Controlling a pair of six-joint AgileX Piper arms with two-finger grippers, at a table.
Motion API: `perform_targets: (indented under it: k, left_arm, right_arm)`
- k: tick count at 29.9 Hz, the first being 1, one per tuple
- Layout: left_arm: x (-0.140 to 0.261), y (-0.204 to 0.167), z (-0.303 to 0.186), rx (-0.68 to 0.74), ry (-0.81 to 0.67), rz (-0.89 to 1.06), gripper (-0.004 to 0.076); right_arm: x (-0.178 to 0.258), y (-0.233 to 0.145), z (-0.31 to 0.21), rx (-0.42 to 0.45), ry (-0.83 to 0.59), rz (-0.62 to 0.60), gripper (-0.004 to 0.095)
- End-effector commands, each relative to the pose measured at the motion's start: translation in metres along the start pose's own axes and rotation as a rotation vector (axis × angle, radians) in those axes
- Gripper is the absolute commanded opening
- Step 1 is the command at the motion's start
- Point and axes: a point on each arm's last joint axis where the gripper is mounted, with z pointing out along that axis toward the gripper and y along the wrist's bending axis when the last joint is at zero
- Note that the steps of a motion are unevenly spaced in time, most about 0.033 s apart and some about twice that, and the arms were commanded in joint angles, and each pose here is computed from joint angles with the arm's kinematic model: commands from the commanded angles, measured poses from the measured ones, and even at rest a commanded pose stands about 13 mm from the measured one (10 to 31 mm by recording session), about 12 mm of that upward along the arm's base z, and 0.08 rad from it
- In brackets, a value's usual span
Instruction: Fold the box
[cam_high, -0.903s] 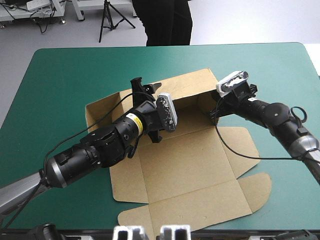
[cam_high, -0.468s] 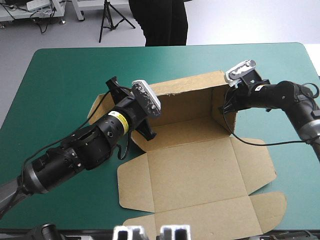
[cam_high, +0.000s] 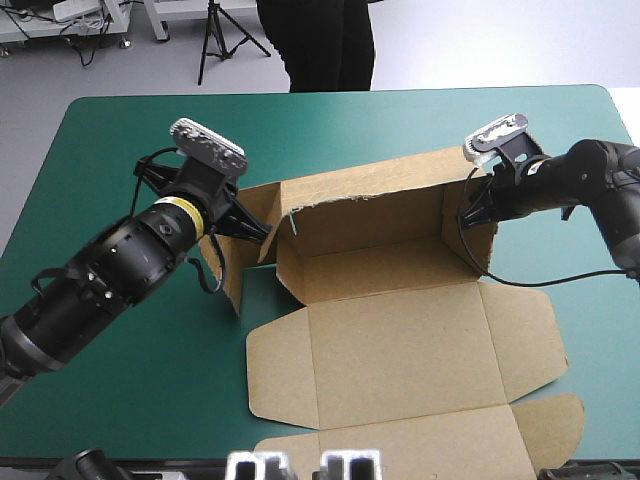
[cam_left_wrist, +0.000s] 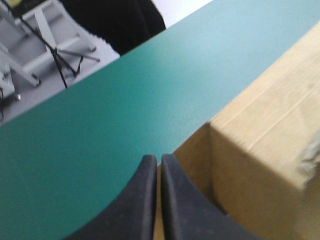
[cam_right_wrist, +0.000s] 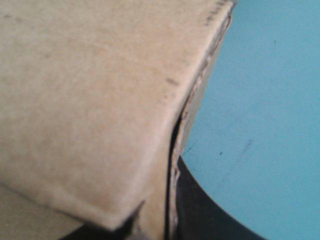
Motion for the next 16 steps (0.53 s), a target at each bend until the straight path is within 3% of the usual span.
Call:
perform_targets:
  k: [1, 10, 16]
  left_arm:
    - [-0.003, 0.030, -0.006, 0.001, -0.025, -0.087, 0.0015]
    - [0.025, 0.100, 0.003, 0.072, 0.055, -0.318, 0.0014]
    - [0.036, 0.116, -0.001, 0.107, 0.074, -0.366, 0.0014]
  right_arm:
    - [0.002, -0.002, -0.020, -0.010, -0.004, 0.020, -0.0018]
    - [0.005, -0.007, -0.022, -0.068, 0.090, 0.045, -0.0018]
    - [-0.016, -0.026, 0.009, -0.123, 0.139, 0.099, -0.0018]
